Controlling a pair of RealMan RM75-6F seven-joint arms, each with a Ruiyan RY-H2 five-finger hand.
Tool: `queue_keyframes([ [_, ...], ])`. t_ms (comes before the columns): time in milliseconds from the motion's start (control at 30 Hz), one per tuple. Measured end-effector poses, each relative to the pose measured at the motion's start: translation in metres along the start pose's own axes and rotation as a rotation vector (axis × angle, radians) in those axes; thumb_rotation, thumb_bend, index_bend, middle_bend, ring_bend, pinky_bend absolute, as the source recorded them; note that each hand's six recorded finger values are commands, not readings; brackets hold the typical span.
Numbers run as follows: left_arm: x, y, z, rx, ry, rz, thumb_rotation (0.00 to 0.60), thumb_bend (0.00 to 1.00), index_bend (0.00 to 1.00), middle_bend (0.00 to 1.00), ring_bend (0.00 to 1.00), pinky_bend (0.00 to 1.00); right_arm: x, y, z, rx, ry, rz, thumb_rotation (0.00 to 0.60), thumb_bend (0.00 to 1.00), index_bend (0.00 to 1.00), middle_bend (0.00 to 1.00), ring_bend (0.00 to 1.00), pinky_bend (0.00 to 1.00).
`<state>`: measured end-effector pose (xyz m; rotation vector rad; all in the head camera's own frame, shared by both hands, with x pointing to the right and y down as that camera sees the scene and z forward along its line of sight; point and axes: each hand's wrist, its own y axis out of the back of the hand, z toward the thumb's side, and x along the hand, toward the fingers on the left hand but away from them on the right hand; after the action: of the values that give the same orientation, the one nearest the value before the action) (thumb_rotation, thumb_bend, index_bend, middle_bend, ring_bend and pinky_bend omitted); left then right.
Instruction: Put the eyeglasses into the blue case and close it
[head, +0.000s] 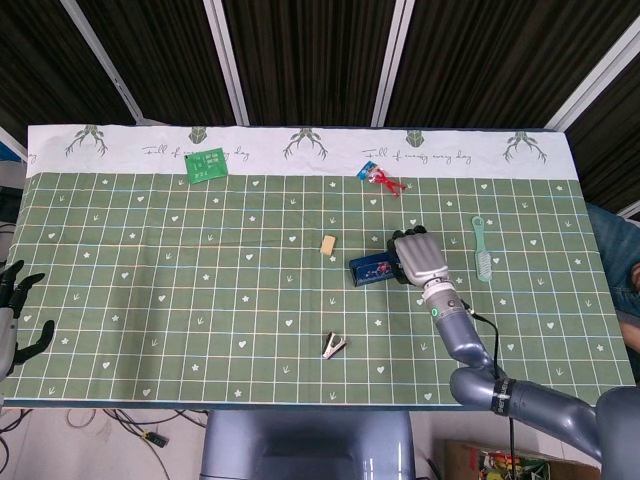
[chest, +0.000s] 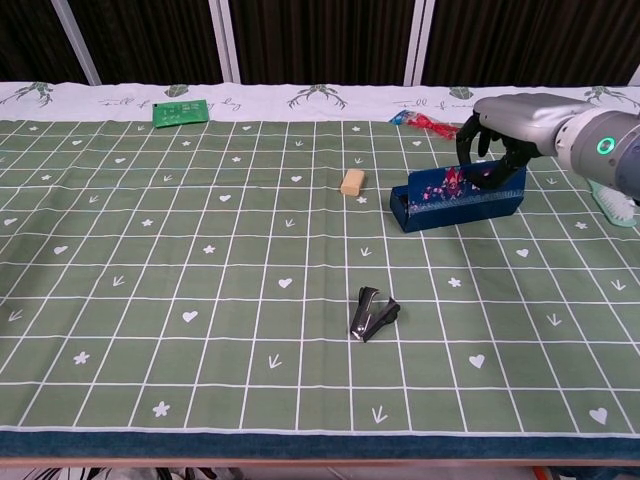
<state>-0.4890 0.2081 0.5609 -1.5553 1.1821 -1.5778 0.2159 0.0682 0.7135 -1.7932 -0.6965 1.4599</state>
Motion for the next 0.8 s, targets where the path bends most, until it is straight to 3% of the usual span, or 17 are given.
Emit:
queue_keyframes([
  [467, 0.0, 0.0, 0.0, -0.001, 0.001, -0.001, 0.6, 0.38, 0.16, 0.0, 0.0, 0.0, -0.018, 0.003, 0.001, 0.003, -0.037, 0.007, 0.6, 0.52, 0.69, 0.34, 0.33, 0.22],
  [533, 0.0, 0.0, 0.0, -0.001, 0.001, -0.001, 0.6, 0.38, 0.16, 0.0, 0.0, 0.0, -0.02, 0.002, 0.001, 0.006, -0.042, 0.014, 0.6, 0.52, 0.64, 0.34, 0.33, 0.22],
  [800, 0.0, 0.0, 0.0, -0.001, 0.001, -0.003, 0.6, 0.38, 0.16, 0.0, 0.0, 0.0, -0.026, -0.004, 0.001, 0.012, -0.051, 0.04, 0.6, 0.45, 0.23, 0.27, 0.3, 0.22],
])
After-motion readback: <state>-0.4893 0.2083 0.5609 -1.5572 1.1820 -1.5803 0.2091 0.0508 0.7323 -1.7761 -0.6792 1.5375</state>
